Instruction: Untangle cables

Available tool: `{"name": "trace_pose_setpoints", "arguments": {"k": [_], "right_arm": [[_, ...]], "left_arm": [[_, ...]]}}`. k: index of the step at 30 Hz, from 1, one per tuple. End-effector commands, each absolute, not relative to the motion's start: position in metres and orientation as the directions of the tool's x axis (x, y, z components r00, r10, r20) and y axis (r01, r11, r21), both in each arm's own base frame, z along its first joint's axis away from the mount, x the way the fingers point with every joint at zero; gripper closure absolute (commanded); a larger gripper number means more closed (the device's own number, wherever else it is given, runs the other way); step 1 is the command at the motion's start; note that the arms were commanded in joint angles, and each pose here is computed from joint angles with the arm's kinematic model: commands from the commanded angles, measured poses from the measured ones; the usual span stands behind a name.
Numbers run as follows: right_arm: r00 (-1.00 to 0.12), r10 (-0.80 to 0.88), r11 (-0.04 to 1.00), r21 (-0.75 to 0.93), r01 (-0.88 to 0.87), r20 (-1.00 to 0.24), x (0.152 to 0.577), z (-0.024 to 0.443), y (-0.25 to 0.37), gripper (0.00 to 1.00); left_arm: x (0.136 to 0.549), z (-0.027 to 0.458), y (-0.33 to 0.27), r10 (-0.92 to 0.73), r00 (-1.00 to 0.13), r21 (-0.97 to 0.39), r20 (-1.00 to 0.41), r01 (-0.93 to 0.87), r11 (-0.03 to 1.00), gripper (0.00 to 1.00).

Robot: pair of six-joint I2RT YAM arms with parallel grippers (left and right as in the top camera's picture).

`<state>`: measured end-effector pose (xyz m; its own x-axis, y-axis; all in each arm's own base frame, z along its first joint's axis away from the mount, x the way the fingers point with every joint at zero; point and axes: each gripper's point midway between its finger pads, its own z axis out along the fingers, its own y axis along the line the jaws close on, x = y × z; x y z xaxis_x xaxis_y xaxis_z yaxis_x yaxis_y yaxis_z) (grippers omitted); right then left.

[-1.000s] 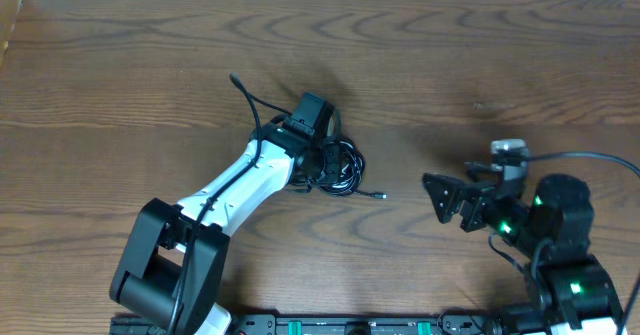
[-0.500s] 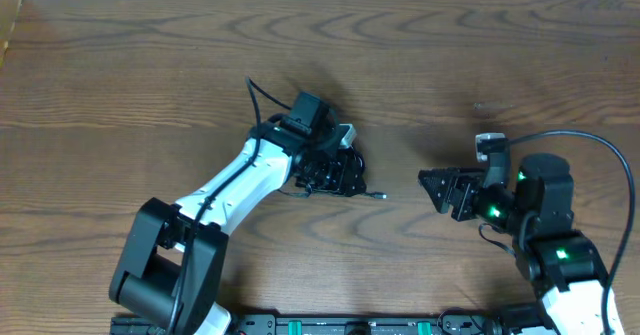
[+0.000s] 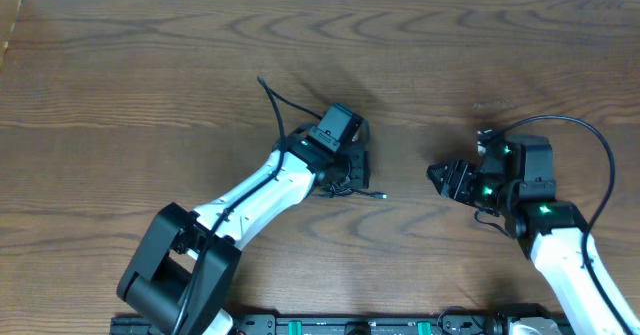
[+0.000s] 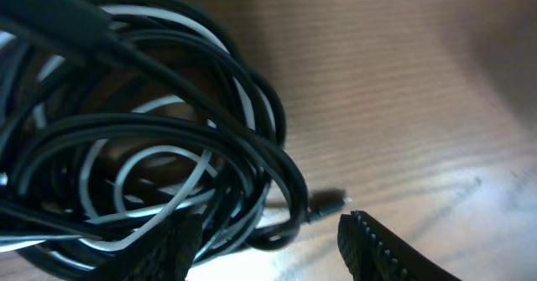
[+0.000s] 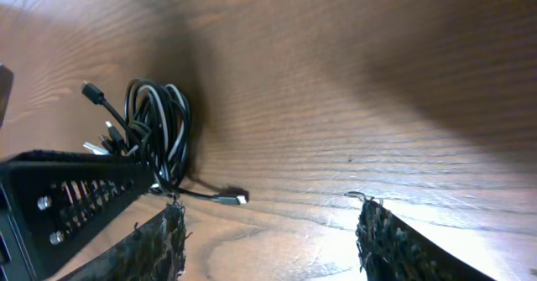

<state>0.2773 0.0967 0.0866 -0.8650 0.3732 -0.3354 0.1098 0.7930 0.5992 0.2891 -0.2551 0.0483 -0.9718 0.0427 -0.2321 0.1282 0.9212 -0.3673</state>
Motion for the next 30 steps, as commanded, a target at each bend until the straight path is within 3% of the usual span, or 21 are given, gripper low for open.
{"name": "trace_pose_setpoints", "arguments": {"k": [1, 7, 8, 10, 13, 17, 22, 30], "right_arm": [[-0.887, 0.379, 0.743, 0.658, 0.122, -0.264, 0.279, 0.086, 0.108, 0.37], [-0.902, 0.366, 0.723, 0.680, 0.121, -0.228, 0.276, 0.083, 0.114, 0.36], [-0.902, 0.366, 0.723, 0.680, 0.121, -0.228, 0.276, 0.083, 0.114, 0.36], [-0.902, 0.366, 0.723, 0.680, 0.122, -0.228, 0.276, 0.083, 0.114, 0.35], [-0.905, 0.362, 0.716, 0.688, 0.117, -0.223, 0.275, 0.084, 0.116, 0.33], [-0.906, 0.361, 0.715, 0.689, 0.117, -0.221, 0.275, 0.084, 0.117, 0.33], [-0.907, 0.359, 0.711, 0.693, 0.115, -0.219, 0.274, 0.085, 0.118, 0.33], [-0.912, 0.352, 0.699, 0.707, 0.106, -0.212, 0.273, 0.087, 0.121, 0.33]], "left_arm": [[0.293, 0.040, -0.248, 0.014, -0.962, -0.275, -0.273, 0.092, 0.957, 0.42], [0.290, 0.033, -0.250, 0.015, -0.959, -0.234, -0.282, 0.084, 0.969, 0.43], [0.289, 0.032, -0.249, 0.013, -0.960, -0.229, -0.281, 0.080, 0.970, 0.51], [0.289, 0.028, -0.248, 0.013, -0.961, -0.223, -0.275, 0.077, 0.972, 0.80], [0.290, 0.030, -0.248, 0.016, -0.960, -0.224, -0.279, 0.082, 0.971, 0.92], [0.294, 0.052, -0.245, 0.012, -0.958, -0.247, -0.288, 0.086, 0.965, 0.92], [0.291, 0.105, -0.256, -0.029, -0.961, -0.462, -0.273, 0.105, 0.881, 0.92], [0.281, 0.147, -0.262, -0.028, -0.980, -0.668, -0.199, 0.115, 0.736, 0.92]]}}
